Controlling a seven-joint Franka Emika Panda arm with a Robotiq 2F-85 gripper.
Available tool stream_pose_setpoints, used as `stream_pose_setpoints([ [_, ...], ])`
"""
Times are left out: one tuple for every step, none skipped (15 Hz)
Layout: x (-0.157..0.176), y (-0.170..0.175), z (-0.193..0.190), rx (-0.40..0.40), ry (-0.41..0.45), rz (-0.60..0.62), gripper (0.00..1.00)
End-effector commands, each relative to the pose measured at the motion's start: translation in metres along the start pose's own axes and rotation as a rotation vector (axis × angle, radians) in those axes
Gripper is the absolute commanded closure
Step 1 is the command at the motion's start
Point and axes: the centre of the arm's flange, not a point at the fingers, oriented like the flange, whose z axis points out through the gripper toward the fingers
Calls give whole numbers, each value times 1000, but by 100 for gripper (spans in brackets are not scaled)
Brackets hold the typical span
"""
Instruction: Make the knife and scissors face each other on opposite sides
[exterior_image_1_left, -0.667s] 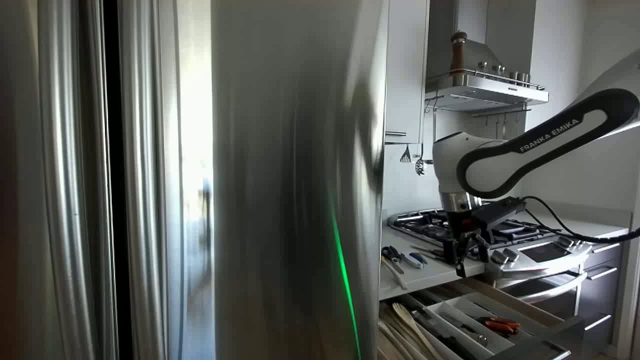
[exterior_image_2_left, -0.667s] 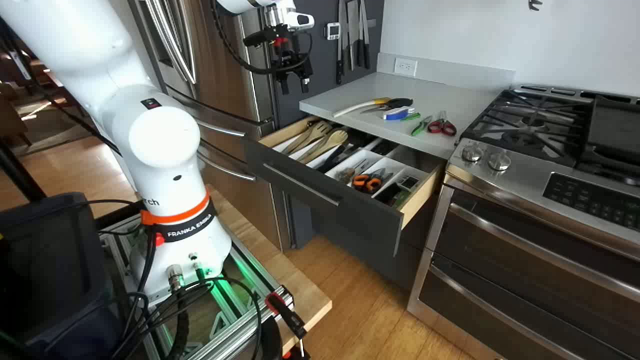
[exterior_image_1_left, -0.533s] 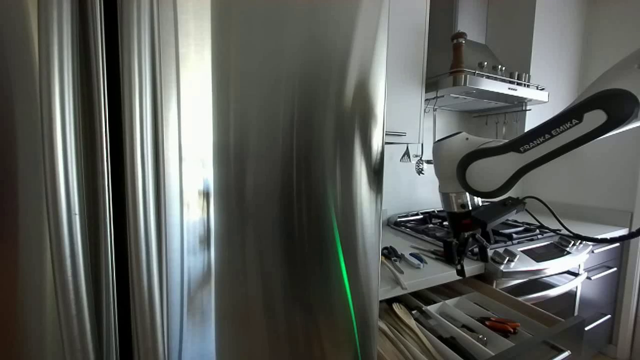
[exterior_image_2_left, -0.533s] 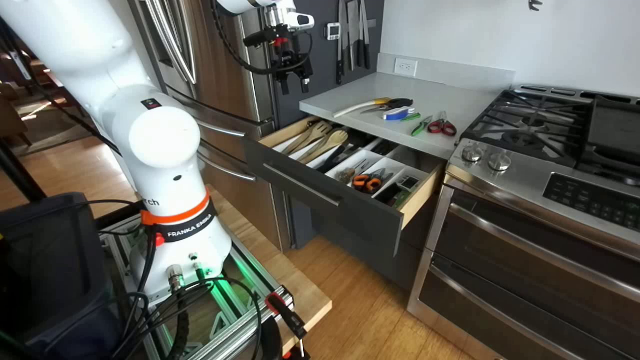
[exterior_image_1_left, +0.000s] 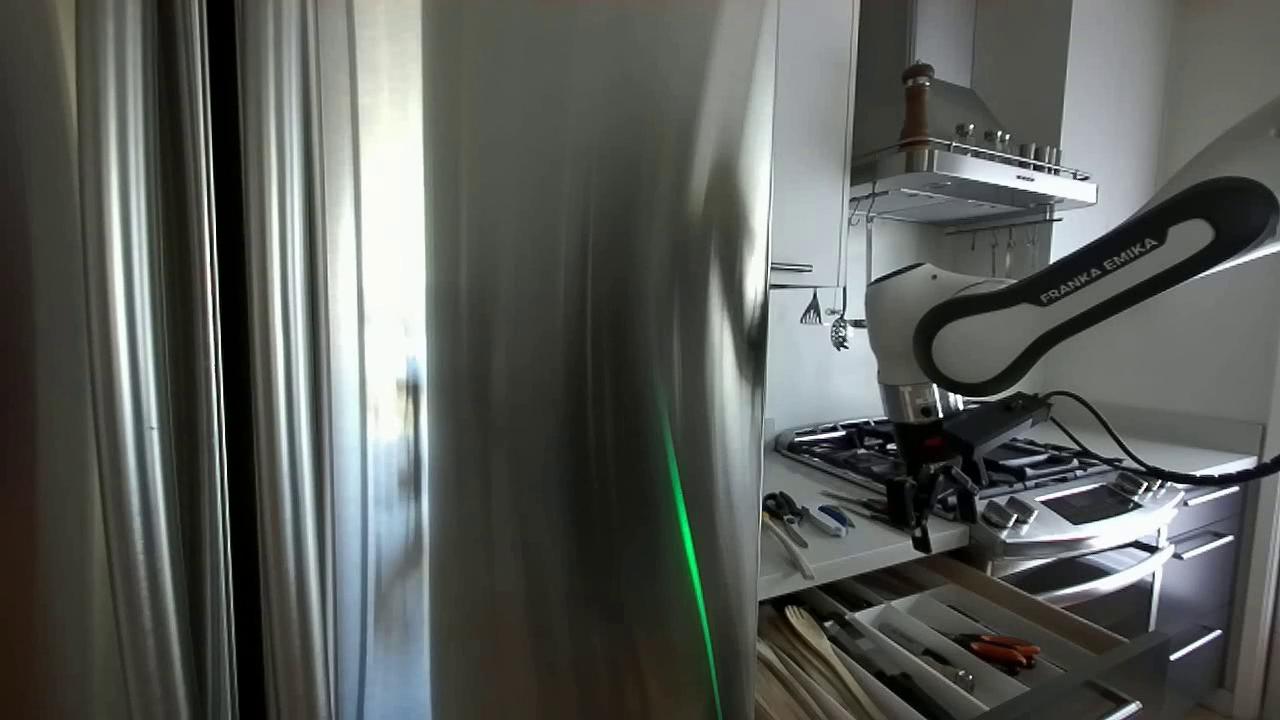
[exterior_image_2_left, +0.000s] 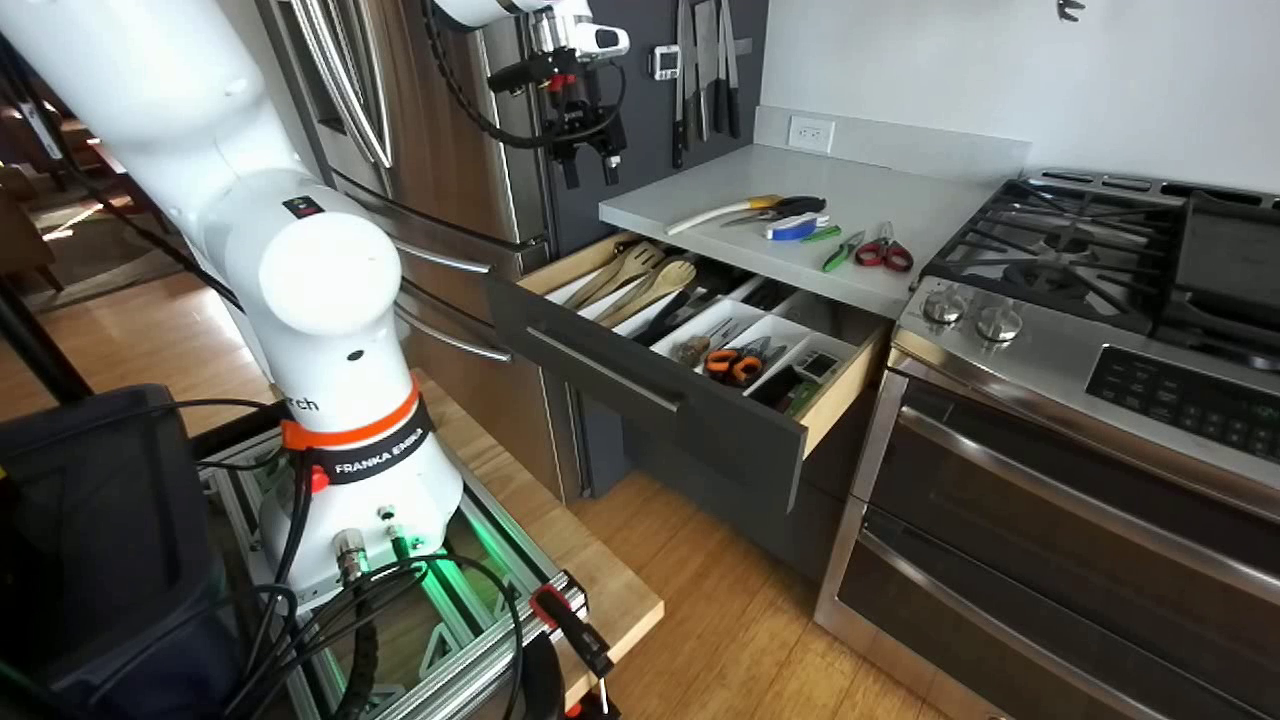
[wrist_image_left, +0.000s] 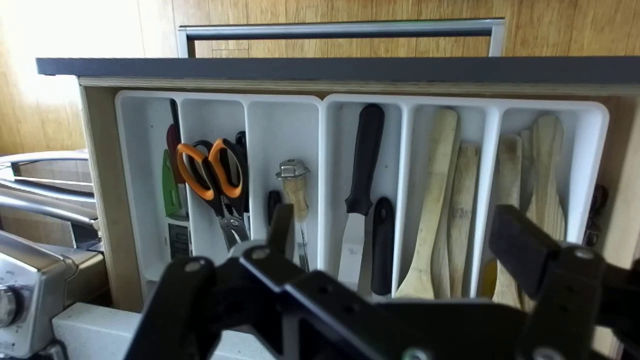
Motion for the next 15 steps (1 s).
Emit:
stream_pose_setpoints([
  [33,35,6,-98,19,27,0],
  [42,55,7,-127,18,5,0],
  [56,78,8,-126,17,-50,0],
  [67,99,12,-135,13,-85,0],
  [80,127,16,-108,16,-144,0],
  [93,150,20,-105,13,-204,0],
  [104,172,24,-74,17,-249,0],
  [117,193,30,-45,35,-295,0],
  [128,213,36,-30,63,-338,0],
  [141,228,44,-13,97,-376,0],
  [155,243,51,20,131,-402,0],
  [166,256,59,51,161,-428,0],
  [179,270,66,116,180,-404,0],
  [188,278,69,173,185,-366,0],
  [153,241,65,78,180,-364,0],
])
